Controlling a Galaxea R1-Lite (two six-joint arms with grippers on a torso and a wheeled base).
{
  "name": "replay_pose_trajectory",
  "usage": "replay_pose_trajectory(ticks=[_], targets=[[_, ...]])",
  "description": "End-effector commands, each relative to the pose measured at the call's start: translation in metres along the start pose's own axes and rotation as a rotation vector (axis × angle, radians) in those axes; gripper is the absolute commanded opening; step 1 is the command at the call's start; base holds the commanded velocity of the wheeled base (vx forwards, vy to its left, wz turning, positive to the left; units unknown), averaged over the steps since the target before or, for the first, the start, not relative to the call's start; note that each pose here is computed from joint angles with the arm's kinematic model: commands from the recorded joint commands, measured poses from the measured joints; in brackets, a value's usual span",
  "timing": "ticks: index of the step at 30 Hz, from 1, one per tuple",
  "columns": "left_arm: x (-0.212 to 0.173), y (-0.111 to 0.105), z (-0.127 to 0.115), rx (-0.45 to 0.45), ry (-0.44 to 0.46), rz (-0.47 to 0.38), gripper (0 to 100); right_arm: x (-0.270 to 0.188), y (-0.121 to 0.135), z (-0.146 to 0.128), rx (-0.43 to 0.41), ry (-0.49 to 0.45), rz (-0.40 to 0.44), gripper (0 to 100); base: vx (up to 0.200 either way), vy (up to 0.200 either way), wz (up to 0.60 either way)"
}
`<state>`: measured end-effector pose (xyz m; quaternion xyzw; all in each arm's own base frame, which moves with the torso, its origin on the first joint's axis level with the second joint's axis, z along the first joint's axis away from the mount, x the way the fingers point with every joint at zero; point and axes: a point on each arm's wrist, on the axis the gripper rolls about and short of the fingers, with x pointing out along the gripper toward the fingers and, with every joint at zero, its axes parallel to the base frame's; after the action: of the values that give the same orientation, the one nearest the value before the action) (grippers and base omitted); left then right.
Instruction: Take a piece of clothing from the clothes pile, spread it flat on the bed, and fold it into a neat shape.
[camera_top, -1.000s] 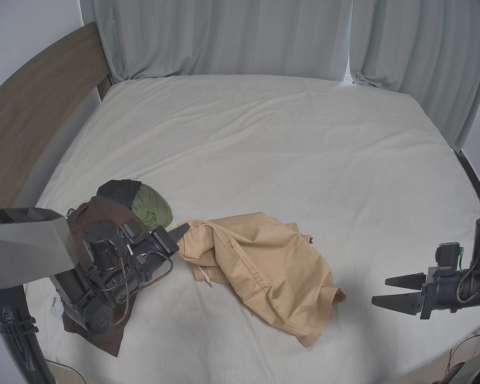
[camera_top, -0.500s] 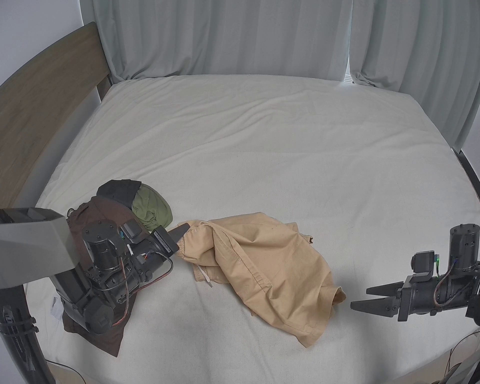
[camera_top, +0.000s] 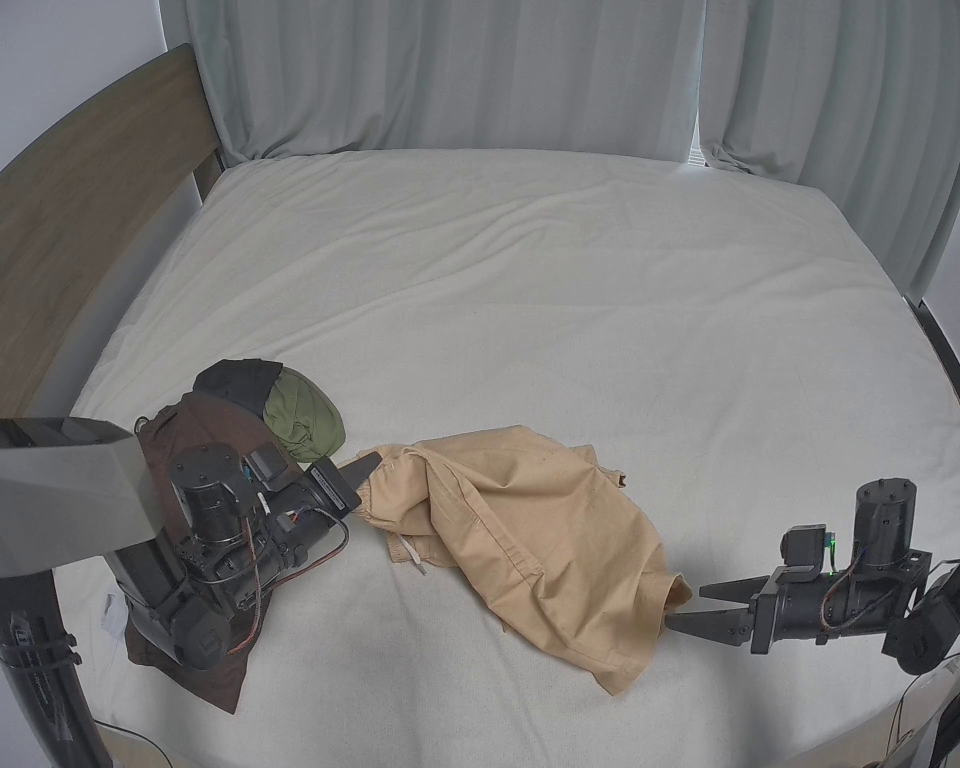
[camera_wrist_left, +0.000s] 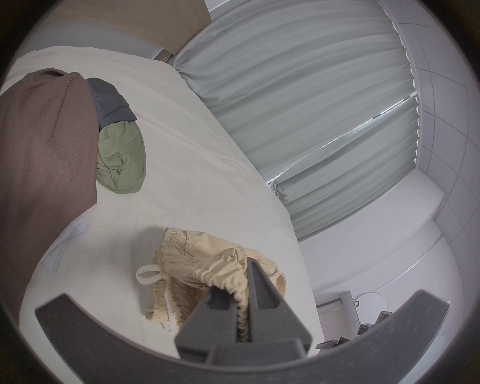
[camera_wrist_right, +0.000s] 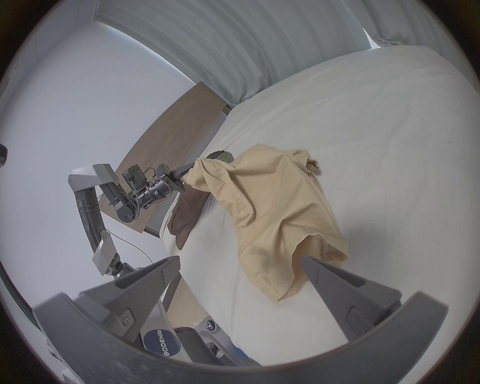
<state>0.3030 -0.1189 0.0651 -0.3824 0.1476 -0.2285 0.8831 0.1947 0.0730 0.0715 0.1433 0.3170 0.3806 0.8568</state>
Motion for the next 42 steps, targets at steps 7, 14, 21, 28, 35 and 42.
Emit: replay_pose_trajectory(ticks=[7,14,21,28,35,42], targets=[[0.001,0.002,-0.001,-0.001,0.002,0.004,0,0.03,-0.028,-0.035,0.069,0.1,-0.026,100,0.0,0.0,0.0],[0.001,0.002,-0.001,-0.001,0.002,0.004,0,0.042,-0.038,-0.043,0.065,0.079,-0.02,100,0.0,0.0,0.0],[0.001,0.002,-0.001,-0.001,0.002,0.004,0,0.053,-0.046,-0.053,0.098,0.088,-0.017,100,0.0,0.0,0.0],[0.001,0.002,-0.001,-0.001,0.004,0.004,0,0.064,-0.041,-0.046,0.056,0.065,0.02,100,0.0,0.0,0.0],[0.0,0.001,-0.002,-0.001,0.008,0.003,0,0.071,-0.044,-0.04,0.037,0.038,0.028,100,0.0,0.0,0.0],[0.0,0.002,-0.002,-0.001,0.006,0.004,0,0.075,-0.043,-0.038,0.026,0.031,0.037,0,0.0,0.0,0.0]])
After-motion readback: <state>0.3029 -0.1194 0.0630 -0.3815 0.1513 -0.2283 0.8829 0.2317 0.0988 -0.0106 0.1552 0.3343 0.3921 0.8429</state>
